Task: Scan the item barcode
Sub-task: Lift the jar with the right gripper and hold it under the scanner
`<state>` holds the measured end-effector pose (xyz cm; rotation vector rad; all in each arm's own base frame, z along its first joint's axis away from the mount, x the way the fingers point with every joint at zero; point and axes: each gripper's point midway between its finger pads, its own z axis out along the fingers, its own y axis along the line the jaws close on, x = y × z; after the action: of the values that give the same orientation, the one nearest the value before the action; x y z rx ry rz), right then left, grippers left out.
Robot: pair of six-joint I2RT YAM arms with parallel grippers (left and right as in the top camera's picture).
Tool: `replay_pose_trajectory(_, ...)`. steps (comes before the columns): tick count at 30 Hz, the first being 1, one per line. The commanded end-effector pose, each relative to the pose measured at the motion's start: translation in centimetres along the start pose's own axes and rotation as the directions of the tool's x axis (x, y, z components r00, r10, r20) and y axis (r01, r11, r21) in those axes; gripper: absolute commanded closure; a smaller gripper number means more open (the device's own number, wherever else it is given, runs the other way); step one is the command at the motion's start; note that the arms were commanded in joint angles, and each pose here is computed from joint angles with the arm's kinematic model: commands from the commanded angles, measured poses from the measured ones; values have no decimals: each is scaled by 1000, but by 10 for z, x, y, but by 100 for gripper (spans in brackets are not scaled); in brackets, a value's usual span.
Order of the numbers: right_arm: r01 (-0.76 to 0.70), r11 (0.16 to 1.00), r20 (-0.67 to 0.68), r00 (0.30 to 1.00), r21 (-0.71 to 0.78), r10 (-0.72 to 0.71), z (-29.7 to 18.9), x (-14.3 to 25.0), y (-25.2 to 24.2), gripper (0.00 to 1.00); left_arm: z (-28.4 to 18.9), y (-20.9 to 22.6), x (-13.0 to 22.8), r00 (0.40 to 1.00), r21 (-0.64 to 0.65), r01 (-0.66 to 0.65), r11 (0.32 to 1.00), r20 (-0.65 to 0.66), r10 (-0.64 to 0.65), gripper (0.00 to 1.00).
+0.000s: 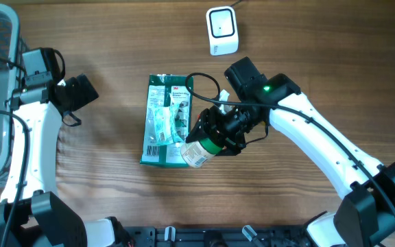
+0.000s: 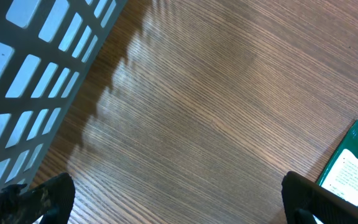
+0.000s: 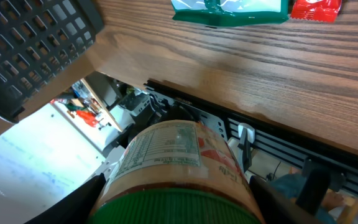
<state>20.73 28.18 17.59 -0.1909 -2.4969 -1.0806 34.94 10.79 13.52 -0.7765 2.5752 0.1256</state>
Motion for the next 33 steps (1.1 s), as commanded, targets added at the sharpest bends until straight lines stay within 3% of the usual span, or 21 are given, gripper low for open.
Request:
replay_pose_trajectory(1,17,999,-16,1000,-50,-17,-6,8,15,64,-4,1,-5,1000,1,-7,1000,19,7,0)
replay_pose_trajectory(4,14,999,-14,1000,-50,-15,-6,8,15,65,-4,1,-5,1000,1,-7,1000,19,7,0)
replay_pose_trajectory(6,25,1000,61,998,12,-25,-7,-6,5,66,-4,1,-5,1000,1,-7,1000,19,7,0)
replay_pose_trajectory(9,12,983,241,969,184,-57,-14,-39,-23,83,-4,1,-5,1000,1,-7,1000,19,7,0)
replay_pose_trajectory(10,10,965,319,943,262,-96,-21,-54,-35,91,-4,1,-5,1000,1,-7,1000,19,7,0)
replay_pose_trajectory(13,181,912,369,871,369,-323,-37,-81,-34,96,-4,1,-5,1000,1,-7,1000,19,7,0)
replay_pose_trajectory(19,255,895,529,734,366,-426,-149,-94,32,95,-4,1,-5,1000,1,-7,1000,19,7,0)
replay_pose_trajectory(22,259,860,558,671,440,-488,-188,-91,53,96,-4,1,-5,1000,1,-7,1000,19,7,0)
replay_pose_trajectory(25,228,816,639,524,531,-563,-220,-118,68,95,-4,1,-5,1000,1,-7,1000,19,7,0)
replay_pose_trajectory(28,231,775,684,369,589,-629,-235,-158,86,94,-4,1,-5,1000,1,-7,1000,19,7,0)
replay_pose_trajectory(33,245,763,697,312,598,-646,-215,-230,91,94,-4,1,-5,1000,1,-7,1000,19,7,0)
